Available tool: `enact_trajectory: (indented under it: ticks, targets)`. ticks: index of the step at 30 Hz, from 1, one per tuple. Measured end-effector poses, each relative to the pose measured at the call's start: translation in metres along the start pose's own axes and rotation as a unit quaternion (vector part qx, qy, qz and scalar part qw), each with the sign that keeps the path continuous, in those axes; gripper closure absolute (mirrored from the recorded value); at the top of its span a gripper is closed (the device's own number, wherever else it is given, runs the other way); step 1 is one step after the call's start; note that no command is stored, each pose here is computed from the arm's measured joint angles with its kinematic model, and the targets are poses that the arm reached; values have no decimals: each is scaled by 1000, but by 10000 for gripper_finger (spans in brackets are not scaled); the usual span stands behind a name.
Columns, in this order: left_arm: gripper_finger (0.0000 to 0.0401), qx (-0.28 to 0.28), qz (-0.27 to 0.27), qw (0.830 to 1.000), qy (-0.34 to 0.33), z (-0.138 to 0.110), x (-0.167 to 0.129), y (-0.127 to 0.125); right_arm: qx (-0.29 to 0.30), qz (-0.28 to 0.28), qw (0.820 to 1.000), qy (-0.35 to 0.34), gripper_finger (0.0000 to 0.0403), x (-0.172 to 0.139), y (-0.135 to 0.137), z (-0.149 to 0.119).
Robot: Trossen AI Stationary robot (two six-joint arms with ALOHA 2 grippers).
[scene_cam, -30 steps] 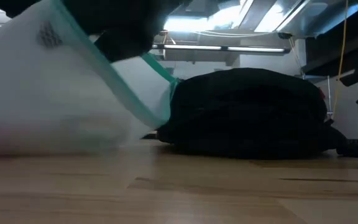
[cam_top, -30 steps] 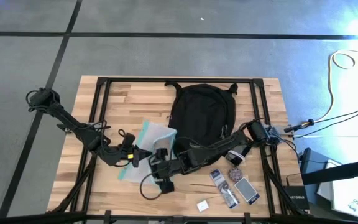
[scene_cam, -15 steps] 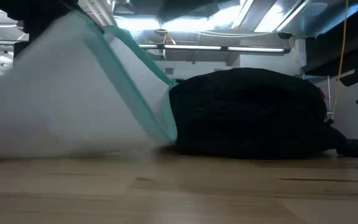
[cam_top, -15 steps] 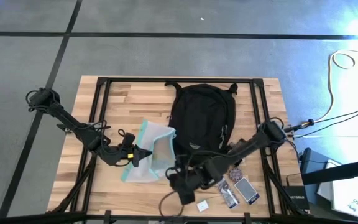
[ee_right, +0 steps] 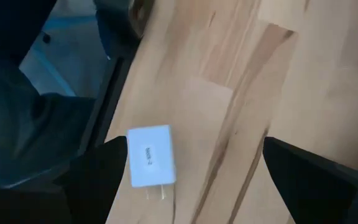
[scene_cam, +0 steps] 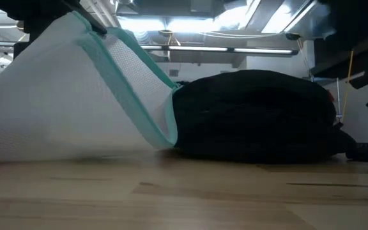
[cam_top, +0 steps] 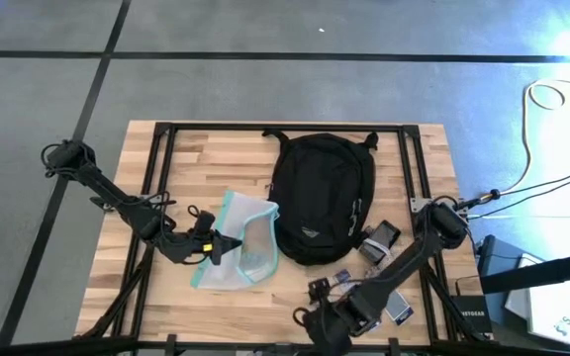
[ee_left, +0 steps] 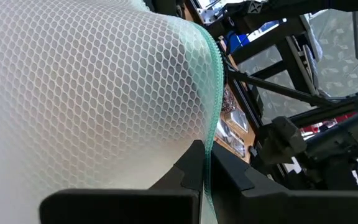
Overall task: Unpack backpack
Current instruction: Put the white charger adapter into the transparent zipper bag
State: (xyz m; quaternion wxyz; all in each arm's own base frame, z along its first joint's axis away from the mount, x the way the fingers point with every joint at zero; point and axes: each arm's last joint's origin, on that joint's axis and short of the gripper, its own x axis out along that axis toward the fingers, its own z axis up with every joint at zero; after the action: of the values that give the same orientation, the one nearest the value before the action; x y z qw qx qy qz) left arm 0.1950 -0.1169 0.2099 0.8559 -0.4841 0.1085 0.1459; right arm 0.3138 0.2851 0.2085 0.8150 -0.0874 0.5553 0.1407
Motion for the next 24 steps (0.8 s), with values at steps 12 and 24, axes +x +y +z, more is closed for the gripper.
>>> enact_trajectory:
  ticks: [12, 24]
  targets:
    - [400, 8, -45, 998, -44, 2, -3, -13, 32, -18, 999, -37, 45, 7, 13, -7]
    - [400, 7, -44, 998, -44, 3, -3, -13, -17, -21, 998, -49, 45, 29, 24, -30]
